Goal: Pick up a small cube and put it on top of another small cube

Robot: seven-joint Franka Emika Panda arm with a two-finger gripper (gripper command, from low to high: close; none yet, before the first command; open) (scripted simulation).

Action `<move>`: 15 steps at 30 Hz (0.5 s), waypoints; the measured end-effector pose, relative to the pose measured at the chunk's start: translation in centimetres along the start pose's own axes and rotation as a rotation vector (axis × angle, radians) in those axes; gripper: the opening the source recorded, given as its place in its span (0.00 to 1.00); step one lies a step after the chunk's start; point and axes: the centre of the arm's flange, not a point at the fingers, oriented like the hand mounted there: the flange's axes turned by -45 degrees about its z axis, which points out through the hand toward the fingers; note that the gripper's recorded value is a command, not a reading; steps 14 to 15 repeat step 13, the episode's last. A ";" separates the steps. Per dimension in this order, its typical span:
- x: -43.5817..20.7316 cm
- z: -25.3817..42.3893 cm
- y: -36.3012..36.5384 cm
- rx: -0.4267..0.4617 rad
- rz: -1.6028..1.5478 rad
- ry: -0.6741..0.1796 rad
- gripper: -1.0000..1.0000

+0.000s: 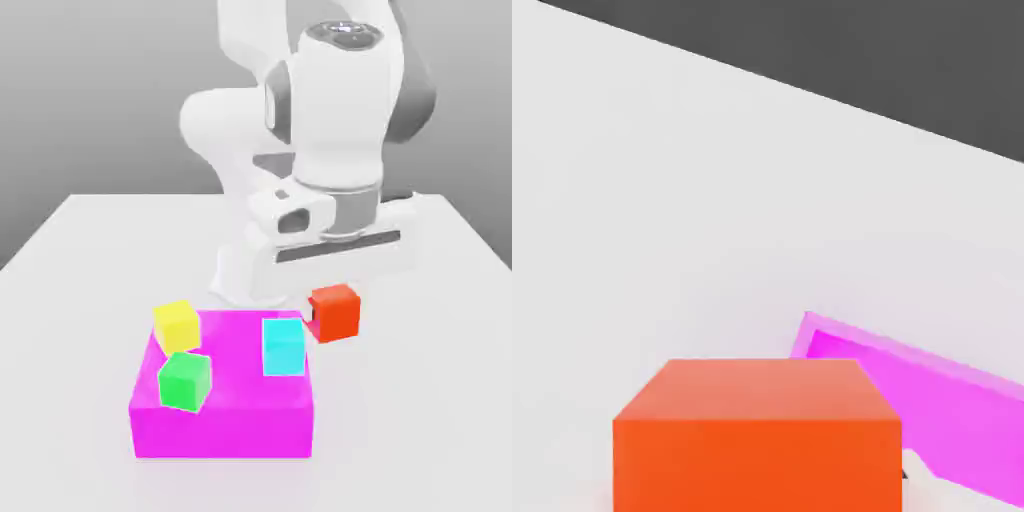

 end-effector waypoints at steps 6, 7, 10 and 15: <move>-4.0 0.8 1.7 -0.012 0.172 0.001 0.00; -4.0 1.8 1.8 -0.013 0.176 0.001 0.00; -4.2 5.0 1.8 -0.015 0.180 0.001 1.00; -4.2 5.0 1.8 -0.015 0.180 0.001 1.00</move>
